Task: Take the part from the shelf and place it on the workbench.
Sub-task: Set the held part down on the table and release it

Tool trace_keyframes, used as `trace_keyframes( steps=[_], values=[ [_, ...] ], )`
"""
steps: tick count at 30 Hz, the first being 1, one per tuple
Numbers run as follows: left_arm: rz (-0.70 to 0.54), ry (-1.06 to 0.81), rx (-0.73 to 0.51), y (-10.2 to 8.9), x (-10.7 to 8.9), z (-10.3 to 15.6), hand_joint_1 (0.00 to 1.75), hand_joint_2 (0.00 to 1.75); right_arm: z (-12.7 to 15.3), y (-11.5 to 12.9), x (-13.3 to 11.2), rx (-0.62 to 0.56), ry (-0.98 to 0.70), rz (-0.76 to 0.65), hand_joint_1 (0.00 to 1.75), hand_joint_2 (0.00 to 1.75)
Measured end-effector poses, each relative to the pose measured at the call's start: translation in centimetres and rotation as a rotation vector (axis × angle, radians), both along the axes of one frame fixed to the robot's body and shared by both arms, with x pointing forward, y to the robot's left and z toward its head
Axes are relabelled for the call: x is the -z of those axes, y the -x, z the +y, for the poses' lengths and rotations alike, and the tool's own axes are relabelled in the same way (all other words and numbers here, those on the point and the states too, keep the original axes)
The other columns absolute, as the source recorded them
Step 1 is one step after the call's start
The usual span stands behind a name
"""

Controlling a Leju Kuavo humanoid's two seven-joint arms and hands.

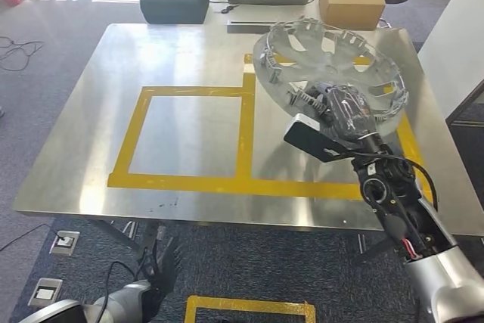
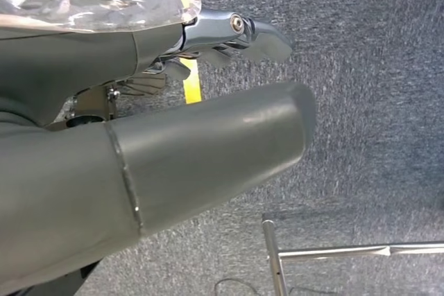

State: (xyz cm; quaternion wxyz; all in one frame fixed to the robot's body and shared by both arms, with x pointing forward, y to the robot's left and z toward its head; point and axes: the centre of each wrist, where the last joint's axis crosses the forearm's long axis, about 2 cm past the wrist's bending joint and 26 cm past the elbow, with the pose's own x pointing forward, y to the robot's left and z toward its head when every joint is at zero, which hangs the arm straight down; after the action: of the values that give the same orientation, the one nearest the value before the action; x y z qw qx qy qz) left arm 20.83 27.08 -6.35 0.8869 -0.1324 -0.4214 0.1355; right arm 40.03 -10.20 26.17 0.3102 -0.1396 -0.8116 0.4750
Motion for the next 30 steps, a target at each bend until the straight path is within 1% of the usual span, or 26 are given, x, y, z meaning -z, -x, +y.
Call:
trace_keyframes(
  steps=[5, 12, 15, 16, 19, 25, 30],
  values=[
    [0.0, 0.005, 0.005, 0.0, 0.0, -0.3, 0.0, 0.0, 0.4, -1.3, 1.1, 0.057, 0.08, 0.015, 1.75, 1.75],
    [0.004, 0.007, 0.021, -0.1, -0.1, -0.5, 0.0, 0.0, 0.8, -1.9, 2.6, 0.114, 0.167, 0.034, 1.75, 1.75],
    [0.005, 0.008, 0.027, -0.2, -0.1, -0.7, 0.0, 1.31, 0.8, -2.1, 3.3, 0.138, 0.213, 0.05, 0.44, 0.44],
    [0.004, 0.008, 0.03, -0.2, -0.1, -0.7, 0.0, 1.31, 0.8, -2.2, 3.5, 0.143, 0.226, 0.061, 0.0, 0.0],
    [0.003, 0.007, 0.038, -0.2, -0.1, -0.9, 0.0, 0.0, 0.7, -2.4, 4.1, 0.149, 0.259, 0.095, 0.0, 0.0],
    [0.0, 0.007, 0.052, -0.2, -0.2, -1.1, 0.0, 0.0, 0.3, -2.6, 5.0, 0.151, 0.296, 0.169, 0.0, 0.0],
    [0.003, 0.008, 0.055, -0.2, -0.2, -1.1, 0.0, 0.0, 0.0, -2.6, 5.5, 0.134, 0.291, 0.199, 0.0, 0.0]
  ],
)
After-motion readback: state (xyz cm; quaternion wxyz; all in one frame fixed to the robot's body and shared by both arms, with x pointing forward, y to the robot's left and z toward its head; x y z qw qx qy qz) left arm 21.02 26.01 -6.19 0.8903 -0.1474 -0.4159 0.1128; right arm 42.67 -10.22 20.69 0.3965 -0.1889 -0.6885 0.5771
